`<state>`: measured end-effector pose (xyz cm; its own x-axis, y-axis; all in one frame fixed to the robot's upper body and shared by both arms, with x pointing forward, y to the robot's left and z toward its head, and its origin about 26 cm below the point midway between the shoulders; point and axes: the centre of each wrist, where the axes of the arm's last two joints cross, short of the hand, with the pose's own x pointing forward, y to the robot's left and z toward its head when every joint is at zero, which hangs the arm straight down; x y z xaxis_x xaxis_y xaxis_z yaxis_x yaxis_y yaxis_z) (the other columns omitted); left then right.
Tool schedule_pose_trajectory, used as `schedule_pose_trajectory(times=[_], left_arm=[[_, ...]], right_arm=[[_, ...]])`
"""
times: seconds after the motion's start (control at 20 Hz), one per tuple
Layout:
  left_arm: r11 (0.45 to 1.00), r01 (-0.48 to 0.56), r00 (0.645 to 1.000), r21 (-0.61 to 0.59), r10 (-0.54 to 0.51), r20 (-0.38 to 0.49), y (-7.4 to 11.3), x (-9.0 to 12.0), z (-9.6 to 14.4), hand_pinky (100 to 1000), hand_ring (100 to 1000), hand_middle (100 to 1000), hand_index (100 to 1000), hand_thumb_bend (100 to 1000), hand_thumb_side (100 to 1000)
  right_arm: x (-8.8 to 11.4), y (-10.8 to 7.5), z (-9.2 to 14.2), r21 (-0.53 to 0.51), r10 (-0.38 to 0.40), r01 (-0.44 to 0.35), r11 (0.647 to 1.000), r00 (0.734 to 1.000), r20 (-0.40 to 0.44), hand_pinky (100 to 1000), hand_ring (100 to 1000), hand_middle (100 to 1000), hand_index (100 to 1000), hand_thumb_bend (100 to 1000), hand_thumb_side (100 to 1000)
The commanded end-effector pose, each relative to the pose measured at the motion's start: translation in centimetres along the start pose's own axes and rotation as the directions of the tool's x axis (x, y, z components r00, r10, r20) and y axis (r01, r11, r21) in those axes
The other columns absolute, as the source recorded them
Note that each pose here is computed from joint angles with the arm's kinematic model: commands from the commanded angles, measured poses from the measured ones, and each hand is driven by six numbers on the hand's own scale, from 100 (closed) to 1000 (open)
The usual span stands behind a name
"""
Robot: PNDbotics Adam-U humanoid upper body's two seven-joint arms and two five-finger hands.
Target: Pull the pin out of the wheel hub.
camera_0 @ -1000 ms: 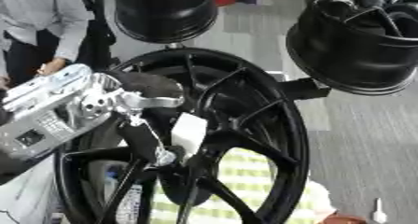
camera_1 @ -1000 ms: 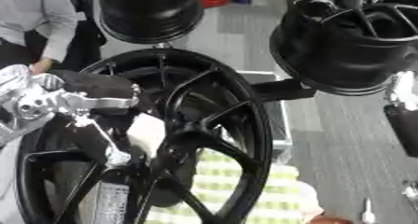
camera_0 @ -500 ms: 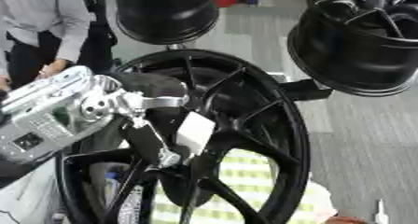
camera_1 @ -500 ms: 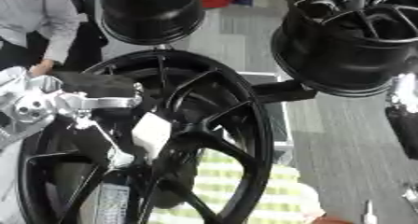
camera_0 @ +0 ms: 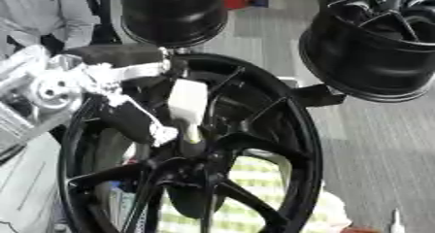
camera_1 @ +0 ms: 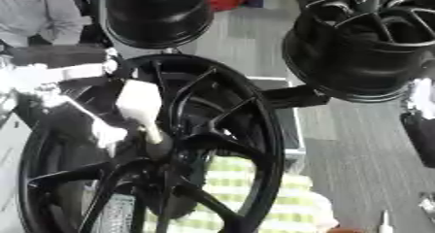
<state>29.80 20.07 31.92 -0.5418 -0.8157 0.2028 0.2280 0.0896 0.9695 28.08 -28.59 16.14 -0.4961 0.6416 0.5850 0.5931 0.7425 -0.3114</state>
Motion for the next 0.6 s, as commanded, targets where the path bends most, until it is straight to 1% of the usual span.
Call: schedule_pose_trajectory(times=[0.05,0.15,0.25,0.4,0.45,0.6], left_arm=[[0.985,-0.017,0.999,0.173,0.024,-0.039,3.4,-1.2,2.8,510,313,244,443,100,238],[0.967,-0.039,0.995,0.251,0.061,-0.081,4.5,-2.3,4.1,510,311,239,448,100,253],[0.936,-0.063,0.982,0.346,0.119,-0.144,5.5,-4.1,5.4,514,308,231,451,100,272],[0.857,-0.094,0.942,0.507,0.241,-0.233,7.1,-8.0,7.7,516,305,223,454,100,280],[0.83,-0.101,0.93,0.548,0.274,-0.244,7.4,-9.1,8.4,516,305,223,454,100,280],[0.734,-0.074,0.873,0.675,0.375,-0.312,8.2,-13.2,10.8,523,310,224,462,100,288]], right_arm=[[0.3,-0.7,-0.7,-0.016,0.018,-0.017,1.0,0.999,0.038,706,784,707,778,100,645],[0.3,-0.9,-0.8,-0.021,0.026,-0.025,0.999,0.999,0.043,707,785,708,778,100,639],[0.3,-1.0,-0.9,-0.031,0.035,-0.034,0.999,0.998,0.047,709,785,708,779,100,631],[0.1,-1.4,-1.1,-0.05,0.053,-0.05,0.997,0.997,0.053,712,786,709,779,100,623],[0.1,-1.5,-1.2,-0.056,0.057,-0.054,0.997,0.997,0.054,712,786,709,779,100,623],[-0.1,-1.8,-1.2,-0.078,0.074,-0.07,0.994,0.996,0.053,713,787,710,780,100,617]])
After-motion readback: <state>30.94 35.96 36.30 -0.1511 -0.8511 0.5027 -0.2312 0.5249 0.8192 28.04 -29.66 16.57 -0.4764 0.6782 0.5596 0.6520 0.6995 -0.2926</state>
